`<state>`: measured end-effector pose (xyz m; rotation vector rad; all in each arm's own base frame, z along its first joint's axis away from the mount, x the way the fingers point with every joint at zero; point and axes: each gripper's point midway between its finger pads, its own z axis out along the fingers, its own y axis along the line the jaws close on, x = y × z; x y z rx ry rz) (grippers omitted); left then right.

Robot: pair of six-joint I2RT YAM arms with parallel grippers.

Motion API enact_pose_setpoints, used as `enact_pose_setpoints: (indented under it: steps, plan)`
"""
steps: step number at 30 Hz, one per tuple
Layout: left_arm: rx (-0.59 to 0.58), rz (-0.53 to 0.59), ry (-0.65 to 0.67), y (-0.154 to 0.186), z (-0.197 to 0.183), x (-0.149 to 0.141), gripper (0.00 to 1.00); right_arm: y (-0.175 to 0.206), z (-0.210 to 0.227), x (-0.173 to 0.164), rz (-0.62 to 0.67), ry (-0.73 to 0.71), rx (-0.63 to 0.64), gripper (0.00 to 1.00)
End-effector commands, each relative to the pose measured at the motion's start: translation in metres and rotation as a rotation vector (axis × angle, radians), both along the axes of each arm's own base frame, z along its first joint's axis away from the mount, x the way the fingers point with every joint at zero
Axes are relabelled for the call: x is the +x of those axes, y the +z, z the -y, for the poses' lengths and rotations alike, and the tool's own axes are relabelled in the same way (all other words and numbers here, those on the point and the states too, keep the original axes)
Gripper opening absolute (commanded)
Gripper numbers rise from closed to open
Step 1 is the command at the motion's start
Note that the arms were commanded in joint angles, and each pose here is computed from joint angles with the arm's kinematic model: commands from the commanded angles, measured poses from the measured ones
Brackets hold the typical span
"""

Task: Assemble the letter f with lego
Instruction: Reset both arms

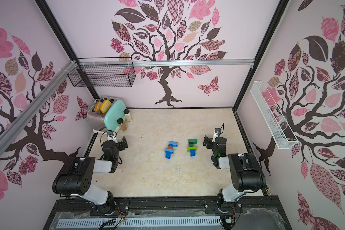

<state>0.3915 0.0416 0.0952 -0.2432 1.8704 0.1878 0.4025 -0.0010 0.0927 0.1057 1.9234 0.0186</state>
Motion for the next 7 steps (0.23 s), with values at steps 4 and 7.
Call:
enact_pose_setpoints:
  steps: [4, 7]
  plan:
    - [0.015, 0.027, 0.008, 0.0088, -0.0014, 0.0027, 0.98, 0.0095, -0.0025, 0.0077, 0.019, 0.015, -0.004, 0.99]
    - [0.017, 0.028, 0.009, 0.0086, -0.0015, 0.0024, 0.98, 0.0122, -0.0019, 0.0044, 0.036, 0.011, -0.008, 0.99]
